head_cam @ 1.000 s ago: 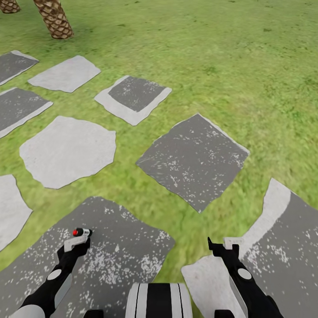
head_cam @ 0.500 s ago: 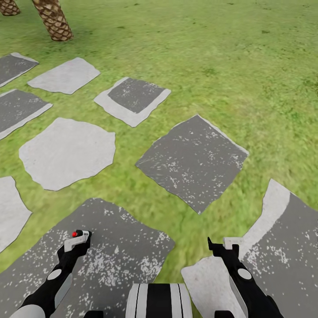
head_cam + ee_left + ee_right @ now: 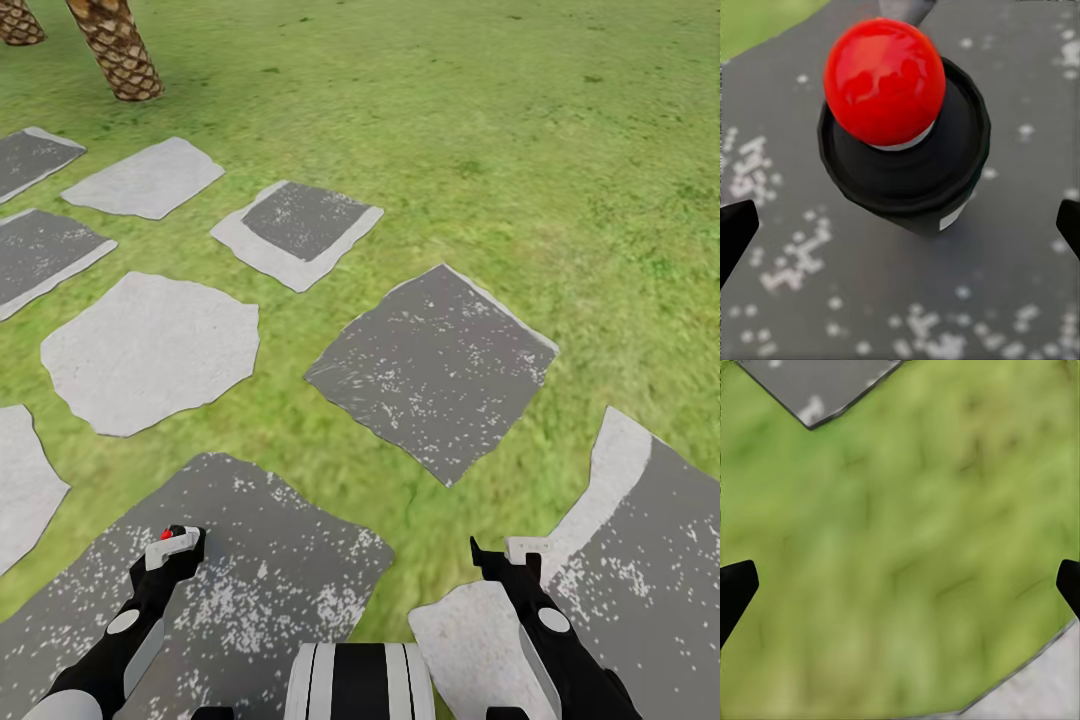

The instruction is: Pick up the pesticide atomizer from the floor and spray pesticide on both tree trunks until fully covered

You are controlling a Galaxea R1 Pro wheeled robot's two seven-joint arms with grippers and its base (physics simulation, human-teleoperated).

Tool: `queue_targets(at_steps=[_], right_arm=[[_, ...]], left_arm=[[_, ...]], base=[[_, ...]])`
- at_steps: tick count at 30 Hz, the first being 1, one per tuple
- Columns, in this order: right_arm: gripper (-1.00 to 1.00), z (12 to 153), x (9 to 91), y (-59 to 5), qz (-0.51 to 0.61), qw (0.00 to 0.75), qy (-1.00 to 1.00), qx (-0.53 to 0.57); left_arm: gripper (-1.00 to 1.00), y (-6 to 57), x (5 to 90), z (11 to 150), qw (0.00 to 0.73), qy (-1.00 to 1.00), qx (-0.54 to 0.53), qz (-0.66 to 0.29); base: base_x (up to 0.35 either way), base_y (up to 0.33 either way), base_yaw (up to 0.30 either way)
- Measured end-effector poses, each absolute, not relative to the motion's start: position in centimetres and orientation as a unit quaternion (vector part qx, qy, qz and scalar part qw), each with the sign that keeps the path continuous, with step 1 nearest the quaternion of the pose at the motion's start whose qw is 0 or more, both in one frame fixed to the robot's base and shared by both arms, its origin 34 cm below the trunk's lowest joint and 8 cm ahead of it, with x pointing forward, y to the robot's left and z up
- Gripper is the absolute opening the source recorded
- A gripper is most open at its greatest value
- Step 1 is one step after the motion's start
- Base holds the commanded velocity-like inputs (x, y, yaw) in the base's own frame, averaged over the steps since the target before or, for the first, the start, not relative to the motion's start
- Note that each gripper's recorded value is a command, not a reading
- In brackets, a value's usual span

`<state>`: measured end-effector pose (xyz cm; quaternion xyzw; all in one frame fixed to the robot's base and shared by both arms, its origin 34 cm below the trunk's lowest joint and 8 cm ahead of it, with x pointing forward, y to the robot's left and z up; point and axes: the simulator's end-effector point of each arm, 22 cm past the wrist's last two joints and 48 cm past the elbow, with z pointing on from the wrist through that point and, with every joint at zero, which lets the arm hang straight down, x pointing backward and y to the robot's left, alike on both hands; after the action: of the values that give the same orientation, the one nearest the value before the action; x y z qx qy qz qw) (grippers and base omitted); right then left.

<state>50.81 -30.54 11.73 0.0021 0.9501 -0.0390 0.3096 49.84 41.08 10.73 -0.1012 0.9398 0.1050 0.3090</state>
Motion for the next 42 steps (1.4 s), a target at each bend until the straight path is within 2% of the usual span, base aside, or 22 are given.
queue_targets(at_steps=[42], right_arm=[[1.00, 12.6, 51.5, -30.4, -0.038, 0.318, 0.947, 0.003]], left_arm=[[1.00, 41.3, 50.9, 11.8, 0.322, 0.935, -0.104, 0.106]], base=[[0.015, 0.000, 0.000]])
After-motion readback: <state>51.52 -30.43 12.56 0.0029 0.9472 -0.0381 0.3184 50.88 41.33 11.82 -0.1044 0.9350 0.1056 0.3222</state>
